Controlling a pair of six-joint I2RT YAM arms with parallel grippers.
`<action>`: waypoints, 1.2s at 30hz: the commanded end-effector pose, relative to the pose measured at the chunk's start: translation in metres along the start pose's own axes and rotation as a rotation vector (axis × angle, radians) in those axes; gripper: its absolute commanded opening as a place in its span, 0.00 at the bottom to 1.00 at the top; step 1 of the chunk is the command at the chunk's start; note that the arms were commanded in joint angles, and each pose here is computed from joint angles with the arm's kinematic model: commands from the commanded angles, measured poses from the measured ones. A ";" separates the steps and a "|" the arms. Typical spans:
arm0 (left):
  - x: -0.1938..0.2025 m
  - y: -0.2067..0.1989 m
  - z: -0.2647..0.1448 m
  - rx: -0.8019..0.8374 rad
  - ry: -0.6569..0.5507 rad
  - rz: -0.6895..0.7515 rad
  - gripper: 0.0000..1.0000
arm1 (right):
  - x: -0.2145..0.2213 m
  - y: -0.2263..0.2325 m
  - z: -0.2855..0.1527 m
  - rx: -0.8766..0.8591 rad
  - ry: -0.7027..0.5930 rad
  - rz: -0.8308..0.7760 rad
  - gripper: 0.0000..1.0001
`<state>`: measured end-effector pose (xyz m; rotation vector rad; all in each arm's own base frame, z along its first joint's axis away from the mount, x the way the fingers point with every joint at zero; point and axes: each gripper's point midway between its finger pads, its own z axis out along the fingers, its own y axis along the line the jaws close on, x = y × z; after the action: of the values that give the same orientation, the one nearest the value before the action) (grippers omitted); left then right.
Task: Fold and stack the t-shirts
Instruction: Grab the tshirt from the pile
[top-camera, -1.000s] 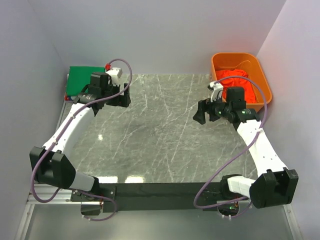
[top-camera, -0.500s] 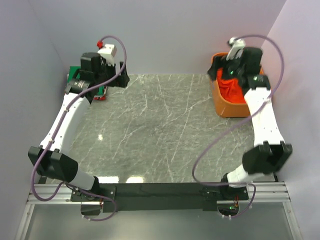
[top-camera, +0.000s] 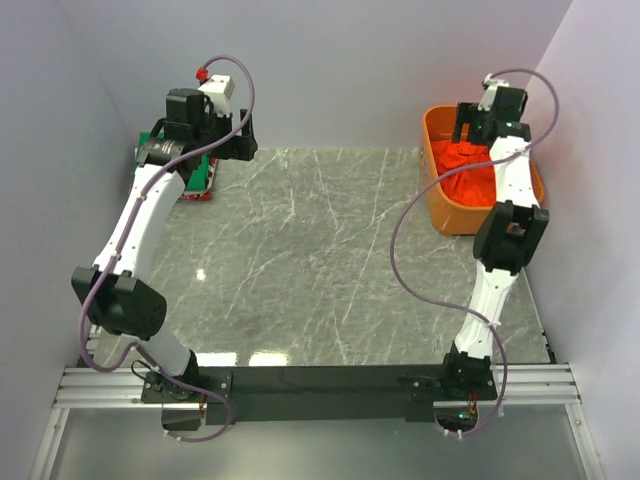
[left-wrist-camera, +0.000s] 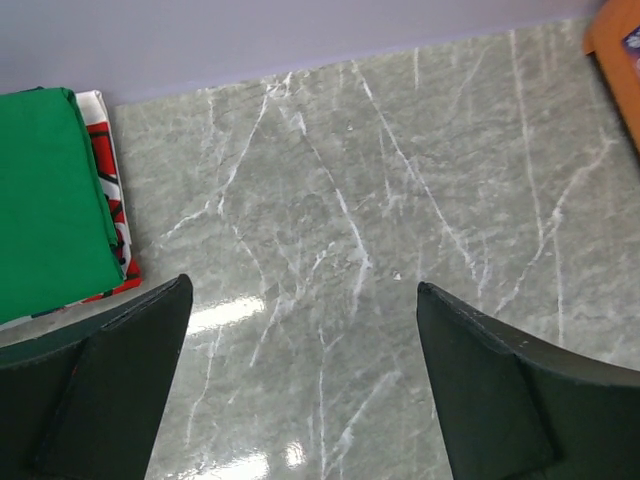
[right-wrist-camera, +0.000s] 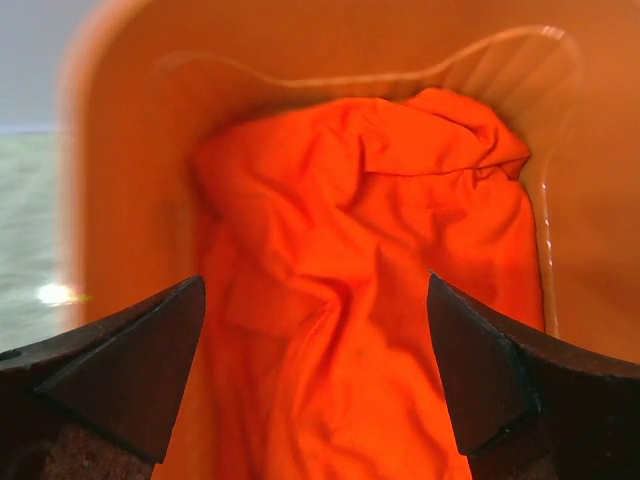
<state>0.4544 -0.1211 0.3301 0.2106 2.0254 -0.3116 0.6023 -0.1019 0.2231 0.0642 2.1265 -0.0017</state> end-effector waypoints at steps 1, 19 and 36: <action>-0.013 0.007 0.000 -0.026 -0.007 0.028 0.99 | -0.013 -0.016 0.020 0.076 -0.043 -0.073 0.98; -0.017 0.012 0.043 -0.017 0.029 0.042 0.99 | 0.087 -0.059 0.104 0.180 0.152 -0.290 0.95; -0.026 -0.001 0.032 0.034 -0.006 0.003 0.99 | -0.045 -0.035 -0.007 0.213 -0.125 -0.147 0.00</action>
<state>0.5014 -0.1268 0.3046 0.2353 2.1011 -0.2877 0.6243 -0.1502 0.0938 -0.0464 2.3137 -0.3117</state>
